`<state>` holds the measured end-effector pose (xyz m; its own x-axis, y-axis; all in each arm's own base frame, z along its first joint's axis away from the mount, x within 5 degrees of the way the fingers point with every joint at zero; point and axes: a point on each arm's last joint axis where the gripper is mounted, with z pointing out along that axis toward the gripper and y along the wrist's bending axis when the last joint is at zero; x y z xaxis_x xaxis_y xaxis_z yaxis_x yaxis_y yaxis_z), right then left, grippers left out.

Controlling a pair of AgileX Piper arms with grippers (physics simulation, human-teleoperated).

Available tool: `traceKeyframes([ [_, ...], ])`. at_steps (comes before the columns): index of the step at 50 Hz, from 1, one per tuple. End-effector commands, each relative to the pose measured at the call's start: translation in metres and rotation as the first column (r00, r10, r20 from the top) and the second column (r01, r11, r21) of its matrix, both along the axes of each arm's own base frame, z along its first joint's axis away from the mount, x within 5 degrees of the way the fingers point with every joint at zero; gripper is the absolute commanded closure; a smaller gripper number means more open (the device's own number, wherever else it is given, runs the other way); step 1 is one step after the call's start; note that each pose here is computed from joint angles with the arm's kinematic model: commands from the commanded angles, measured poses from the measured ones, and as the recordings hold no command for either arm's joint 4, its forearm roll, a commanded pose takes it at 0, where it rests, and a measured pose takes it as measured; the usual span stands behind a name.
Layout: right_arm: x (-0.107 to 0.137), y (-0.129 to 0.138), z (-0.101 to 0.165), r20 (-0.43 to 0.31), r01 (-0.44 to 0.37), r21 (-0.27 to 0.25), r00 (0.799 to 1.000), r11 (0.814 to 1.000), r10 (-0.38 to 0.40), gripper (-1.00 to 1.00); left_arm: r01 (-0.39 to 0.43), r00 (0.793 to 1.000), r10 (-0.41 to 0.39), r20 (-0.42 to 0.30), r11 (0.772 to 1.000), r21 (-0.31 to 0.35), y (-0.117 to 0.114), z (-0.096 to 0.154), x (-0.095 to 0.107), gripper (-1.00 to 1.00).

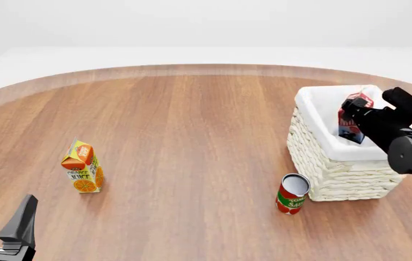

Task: Pick the milk and place it in the basket.

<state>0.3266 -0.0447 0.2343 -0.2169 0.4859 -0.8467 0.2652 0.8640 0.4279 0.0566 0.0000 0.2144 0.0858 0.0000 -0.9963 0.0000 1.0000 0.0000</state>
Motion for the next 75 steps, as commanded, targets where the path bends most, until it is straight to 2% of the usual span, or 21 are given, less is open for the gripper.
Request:
traceKeyframes([
  [1, 0.005, 0.0, 0.007, 0.028, -0.001, 0.007, 1.0, 1.0, 0.001, 1.0, 0.0, 1.0, 0.0, 0.0, 1.0, 0.0, 0.0, 0.0, 0.0, -1.0],
  [23, 0.018, -0.001, -0.005, 0.001, -0.003, 0.011, 1.0, 1.0, 0.003, 1.0, 0.0, 1.0, 0.0, 0.0, 1.0, 0.0, 0.0, 0.0, 0.0, -1.0],
  [54, 0.022, -0.01, -0.013, -0.018, 0.02, 0.018, 1.0, 1.0, -0.02, 1.0, 0.0, 1.0, 0.0, 0.0, 1.0, 0.0, 0.0, 0.0, 0.0, -1.0],
  [55, 0.023, -0.01, -0.013, -0.023, 0.017, 0.007, 1.0, 1.0, -0.017, 1.0, 0.0, 1.0, 0.0, 0.0, 1.0, 0.0, 0.0, 0.0, 0.0, -1.0],
  [56, 0.022, -0.01, -0.013, -0.022, 0.019, 0.012, 1.0, 1.0, -0.018, -1.0, 0.0, 1.0, 0.0, 0.0, 1.0, 0.0, 0.0, 0.0, 0.0, -1.0],
  [57, 0.021, -0.005, -0.016, -0.01, 0.02, 0.05, 1.0, 0.999, -0.02, -1.0, 0.0, 1.0, 0.0, 0.0, 1.0, 0.0, 0.0, 0.0, 0.0, -1.0],
  [59, 0.022, -0.007, -0.015, -0.023, 0.015, 0.022, 1.0, 1.0, -0.014, -1.0, 0.0, 1.0, 0.0, 0.0, 1.0, 0.0, 0.0, 0.0, 0.0, -1.0],
  [75, 0.02, -0.01, -0.012, -0.013, 0.028, 0.032, 1.0, 0.999, -0.028, -1.0, 0.0, 1.0, 0.0, 0.0, 1.0, 0.0, 0.0, 0.0, 0.0, -1.0],
])
